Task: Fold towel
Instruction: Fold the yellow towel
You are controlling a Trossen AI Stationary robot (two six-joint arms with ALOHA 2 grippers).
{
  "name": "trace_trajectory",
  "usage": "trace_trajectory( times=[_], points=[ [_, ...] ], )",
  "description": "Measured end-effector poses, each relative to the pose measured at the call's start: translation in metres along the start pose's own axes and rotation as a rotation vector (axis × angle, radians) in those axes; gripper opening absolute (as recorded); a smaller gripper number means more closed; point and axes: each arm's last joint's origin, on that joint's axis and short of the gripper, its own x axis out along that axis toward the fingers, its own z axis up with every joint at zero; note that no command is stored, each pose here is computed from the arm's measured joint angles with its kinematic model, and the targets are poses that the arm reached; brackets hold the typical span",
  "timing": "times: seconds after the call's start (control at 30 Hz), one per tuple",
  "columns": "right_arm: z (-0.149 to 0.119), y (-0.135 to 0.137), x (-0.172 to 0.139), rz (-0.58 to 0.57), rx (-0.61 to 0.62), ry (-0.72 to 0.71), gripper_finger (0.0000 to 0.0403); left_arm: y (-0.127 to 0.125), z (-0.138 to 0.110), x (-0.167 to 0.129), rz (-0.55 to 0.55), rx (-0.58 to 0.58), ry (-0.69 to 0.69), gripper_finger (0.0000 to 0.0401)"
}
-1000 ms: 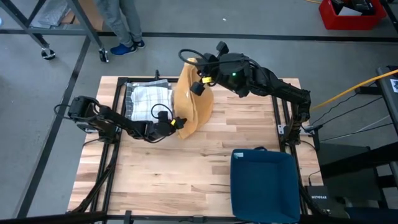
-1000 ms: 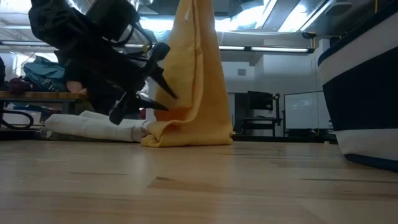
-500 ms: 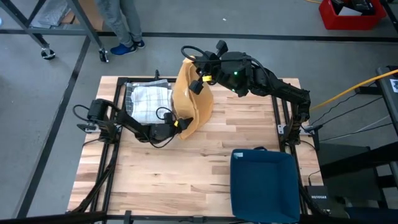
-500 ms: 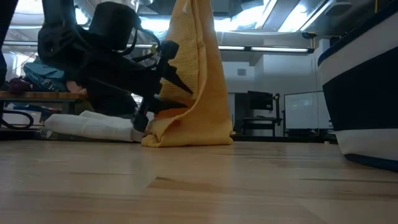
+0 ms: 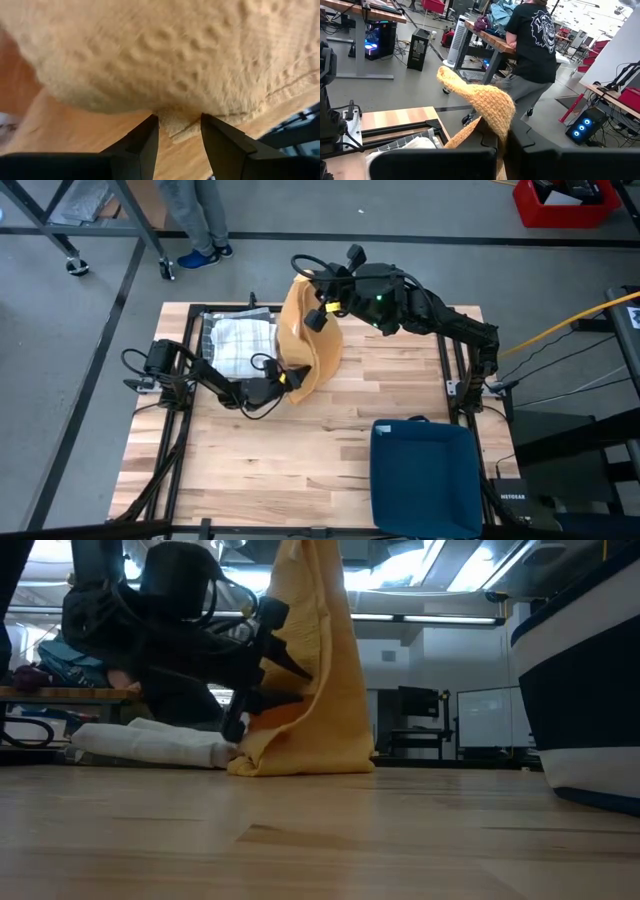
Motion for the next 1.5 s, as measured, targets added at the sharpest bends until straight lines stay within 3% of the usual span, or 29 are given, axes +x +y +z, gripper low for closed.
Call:
trace_trajectory(
  times=[0.2,0.5,0.9,1.27,1.5],
  points=[
    [0.0,0.0,0.0,-0.001,0.001,-0.002,0.0005,-0.013,0.001,-0.004,-0.098,0.091,-0.028,0.0117],
    [-0.001,0.0,0.0,0.0,-0.012,0.007,0.0004,-0.019,-0.004,-0.011,-0.139,0.173,-0.023,0.0007],
    [-0.013,-0.001,-0.002,-0.068,-0.109,0.138,0.0005,-0.047,-0.01,-0.036,-0.293,0.318,-0.059,0.0002],
    [-0.02,-0.001,-0.006,-0.046,-0.162,0.211,0.0004,-0.095,0.036,-0.054,-0.328,0.507,-0.276,0.0001],
    [-0.006,-0.016,-0.023,-0.062,-0.094,0.133,0.0004,-0.128,0.082,-0.079,-0.346,0.646,-0.429,0.0]
  ],
)
